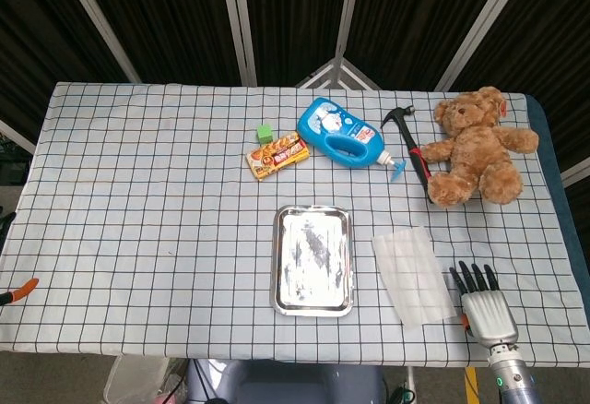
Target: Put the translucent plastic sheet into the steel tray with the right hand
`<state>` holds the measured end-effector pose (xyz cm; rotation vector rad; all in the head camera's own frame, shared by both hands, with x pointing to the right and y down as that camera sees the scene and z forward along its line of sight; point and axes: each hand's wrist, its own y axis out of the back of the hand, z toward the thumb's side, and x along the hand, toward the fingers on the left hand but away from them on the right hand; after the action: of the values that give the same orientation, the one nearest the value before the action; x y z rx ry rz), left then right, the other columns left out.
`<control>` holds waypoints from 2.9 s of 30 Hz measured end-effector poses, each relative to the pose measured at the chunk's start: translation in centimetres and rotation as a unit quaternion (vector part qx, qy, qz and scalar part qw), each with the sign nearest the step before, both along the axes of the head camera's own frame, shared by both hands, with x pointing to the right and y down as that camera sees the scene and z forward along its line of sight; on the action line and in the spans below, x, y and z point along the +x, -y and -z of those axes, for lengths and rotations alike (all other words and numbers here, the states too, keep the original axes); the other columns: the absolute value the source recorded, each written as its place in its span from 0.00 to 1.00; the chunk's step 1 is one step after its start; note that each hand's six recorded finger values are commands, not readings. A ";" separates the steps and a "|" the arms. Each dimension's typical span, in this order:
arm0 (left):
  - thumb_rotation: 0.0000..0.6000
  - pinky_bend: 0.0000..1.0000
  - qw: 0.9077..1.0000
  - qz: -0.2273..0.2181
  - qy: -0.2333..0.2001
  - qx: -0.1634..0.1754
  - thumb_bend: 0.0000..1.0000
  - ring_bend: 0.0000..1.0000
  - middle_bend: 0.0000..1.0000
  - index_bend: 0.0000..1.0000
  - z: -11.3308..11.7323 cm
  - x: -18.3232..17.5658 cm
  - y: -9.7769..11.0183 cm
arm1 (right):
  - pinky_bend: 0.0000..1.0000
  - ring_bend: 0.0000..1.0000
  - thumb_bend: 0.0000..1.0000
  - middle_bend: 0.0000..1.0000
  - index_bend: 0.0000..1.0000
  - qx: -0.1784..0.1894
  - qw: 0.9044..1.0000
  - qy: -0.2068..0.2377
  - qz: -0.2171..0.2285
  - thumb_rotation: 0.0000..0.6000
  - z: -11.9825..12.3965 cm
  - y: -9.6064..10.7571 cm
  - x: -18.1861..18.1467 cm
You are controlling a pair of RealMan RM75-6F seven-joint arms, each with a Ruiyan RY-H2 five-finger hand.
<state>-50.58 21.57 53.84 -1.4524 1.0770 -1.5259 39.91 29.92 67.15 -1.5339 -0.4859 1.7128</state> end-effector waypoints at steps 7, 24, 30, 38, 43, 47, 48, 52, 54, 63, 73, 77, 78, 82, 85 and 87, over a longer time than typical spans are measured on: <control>1.00 0.00 1.000 0.001 -0.002 0.000 0.00 0.00 0.00 0.00 0.0 0.0 0.0 | 0.00 0.00 0.41 0.00 0.00 -0.003 1.000 0.012 -0.005 1.00 -0.6 0.0 -0.4; 1.00 0.00 1.000 0.004 -0.002 -0.002 0.00 0.00 0.00 0.00 -0.1 0.0 0.0 | 0.00 0.00 0.41 0.00 0.00 0.021 0.997 0.080 0.002 1.00 0.0 0.0 -3.0; 1.00 0.00 1.000 0.005 -0.002 -0.004 0.00 0.00 0.00 0.00 -0.1 0.0 0.0 | 0.00 0.00 0.41 0.00 0.12 0.025 0.996 0.091 0.002 1.00 0.2 0.3 -3.3; 1.00 0.00 1.000 0.006 -0.002 -0.004 0.00 0.00 0.00 0.00 -0.1 0.0 0.0 | 0.00 0.00 0.41 0.05 0.31 0.037 0.992 0.121 0.007 1.00 -0.1 0.4 -4.3; 1.00 0.00 1.000 0.008 -0.003 -0.004 0.00 0.00 0.00 0.00 -0.2 -0.1 0.0 | 0.00 0.00 0.41 0.11 0.48 0.046 0.987 0.152 0.012 1.00 -0.2 0.5 -5.5; 1.00 0.00 1.000 0.008 -0.004 -0.003 0.00 0.00 0.00 0.00 -0.1 -0.1 0.1 | 0.00 0.00 0.45 0.15 0.60 0.051 0.984 0.167 0.016 1.00 -0.1 0.5 -6.0; 1.00 0.00 1.000 0.008 -0.005 -0.003 0.00 0.00 0.00 0.00 -0.1 -0.1 0.1 | 0.00 0.00 0.46 0.15 0.62 0.053 0.984 0.171 0.017 1.00 0.0 0.5 -6.1; 1.00 0.00 1.000 0.008 -0.006 -0.003 0.00 0.00 0.00 0.00 -0.1 -0.1 0.1 | 0.00 0.00 0.49 0.16 0.66 0.056 0.982 0.180 0.019 1.00 0.1 0.5 -6.3; 1.00 0.00 1.000 0.009 -0.007 -0.003 0.00 0.00 0.00 0.00 -0.1 -0.1 0.1 | 0.00 0.00 0.49 0.16 0.66 0.057 0.981 0.182 0.020 1.00 0.2 0.6 -6.3; 1.00 0.00 1.000 0.009 -0.007 -0.002 0.00 0.00 0.00 0.00 -0.1 -0.1 0.1 | 0.00 0.00 0.50 0.16 0.66 0.072 0.976 0.201 0.028 1.00 1.2 1.4 -7.0; 1.00 0.00 1.000 0.010 -0.008 -0.002 0.00 0.00 0.00 0.00 -0.1 -0.1 0.1 | 0.00 0.00 0.50 0.17 0.66 0.136 0.955 0.262 0.036 1.00 5.3 5.8 -10.3; 1.00 0.00 1.000 0.009 -0.008 -0.002 0.00 0.00 0.00 0.00 -0.1 -0.1 0.1 | 0.00 0.00 0.50 0.17 0.66 0.160 0.944 0.286 0.043 1.00 7.5 8.0 -12.4; 1.00 0.00 1.000 0.009 -0.008 -0.002 0.00 0.00 0.00 0.00 -0.1 -0.1 0.1 | 0.00 0.00 0.50 0.17 0.66 0.167 0.940 0.293 0.047 1.00 8.1 8.7 -13.1; 1.00 0.00 1.000 0.009 -0.008 -0.003 0.00 0.00 0.00 0.00 -0.2 -0.1 0.2 | 0.00 0.00 0.50 0.17 0.66 0.182 0.931 0.313 0.053 1.00 9.8 10.6 -15.5; 1.00 0.00 1.000 0.010 -0.009 -0.004 0.00 0.00 0.00 0.00 -0.2 -0.1 0.2 | 0.00 0.00 0.50 0.17 0.66 0.181 0.923 0.337 0.049 1.00 10.9 11.2 -17.4; 1.00 0.00 1.000 0.010 -0.010 -0.005 0.00 0.00 0.00 0.00 -0.2 -0.1 0.2 | 0.00 0.00 0.50 0.17 0.66 0.177 0.919 0.349 0.051 1.00 11.3 11.1 -18.7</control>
<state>-50.71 21.35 54.09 -1.4702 1.1001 -1.5354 21.17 18.77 55.86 -1.8224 -0.9933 0.8845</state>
